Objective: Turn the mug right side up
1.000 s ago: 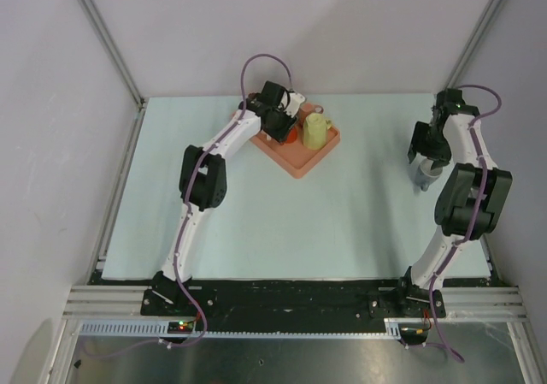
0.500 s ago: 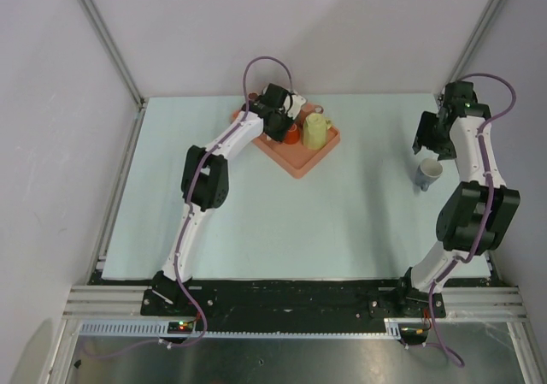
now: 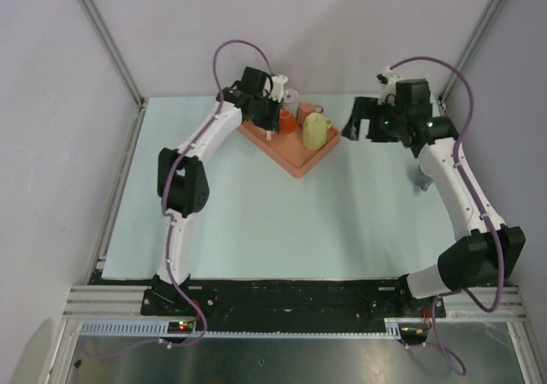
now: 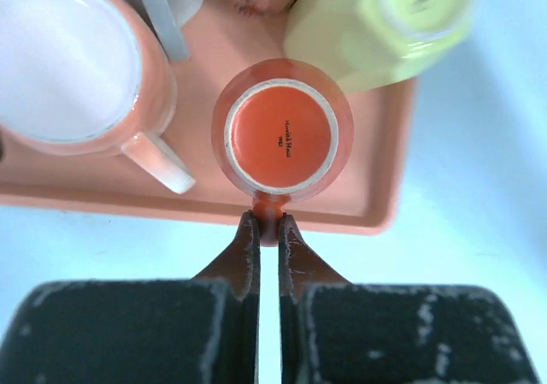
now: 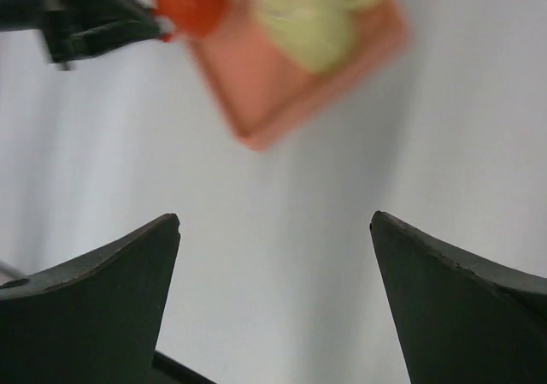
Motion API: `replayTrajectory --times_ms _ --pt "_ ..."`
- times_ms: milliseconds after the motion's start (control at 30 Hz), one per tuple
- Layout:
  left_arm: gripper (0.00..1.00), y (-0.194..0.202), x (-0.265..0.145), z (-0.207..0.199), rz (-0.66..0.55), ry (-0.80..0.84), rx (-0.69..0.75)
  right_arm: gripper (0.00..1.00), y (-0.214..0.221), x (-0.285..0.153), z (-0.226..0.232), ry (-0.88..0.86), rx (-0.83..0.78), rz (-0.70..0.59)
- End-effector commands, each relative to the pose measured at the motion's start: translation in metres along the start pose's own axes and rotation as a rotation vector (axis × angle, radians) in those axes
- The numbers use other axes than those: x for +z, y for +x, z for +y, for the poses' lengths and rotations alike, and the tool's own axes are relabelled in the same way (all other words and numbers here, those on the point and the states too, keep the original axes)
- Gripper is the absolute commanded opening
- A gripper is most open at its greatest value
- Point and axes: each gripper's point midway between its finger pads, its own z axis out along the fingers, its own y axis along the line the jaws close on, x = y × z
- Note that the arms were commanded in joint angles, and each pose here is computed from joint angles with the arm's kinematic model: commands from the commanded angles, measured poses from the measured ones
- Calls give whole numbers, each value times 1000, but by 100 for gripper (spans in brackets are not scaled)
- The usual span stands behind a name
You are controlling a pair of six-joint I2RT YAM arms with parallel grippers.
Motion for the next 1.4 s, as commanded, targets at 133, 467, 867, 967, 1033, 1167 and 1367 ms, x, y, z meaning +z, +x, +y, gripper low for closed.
replayTrajectory --times_ms 133,467,867,967,1033,1167,1367 --pt "0 -90 -167 -79 -341 223 5 99 -65 -40 162 -630 97 -369" --pt "0 -92 -227 -148 -368 489 -7 91 -108 -58 201 -894 323 -505" --pt "0 -100 -244 -164 -405 536 53 78 -97 -52 217 -1026 412 -403" --pt "0 -93 -238 -169 -373 571 50 55 -98 -61 220 -1064 411 -417" --pt "0 -88 -232 -171 -354 581 43 30 -99 -67 222 -1087 406 -422" --pt "35 -88 -227 -161 -360 532 40 2 -94 -71 217 -1029 364 -424" --pt "99 -73 -213 -103 -354 262 51 0 -48 -35 143 -435 193 -387"
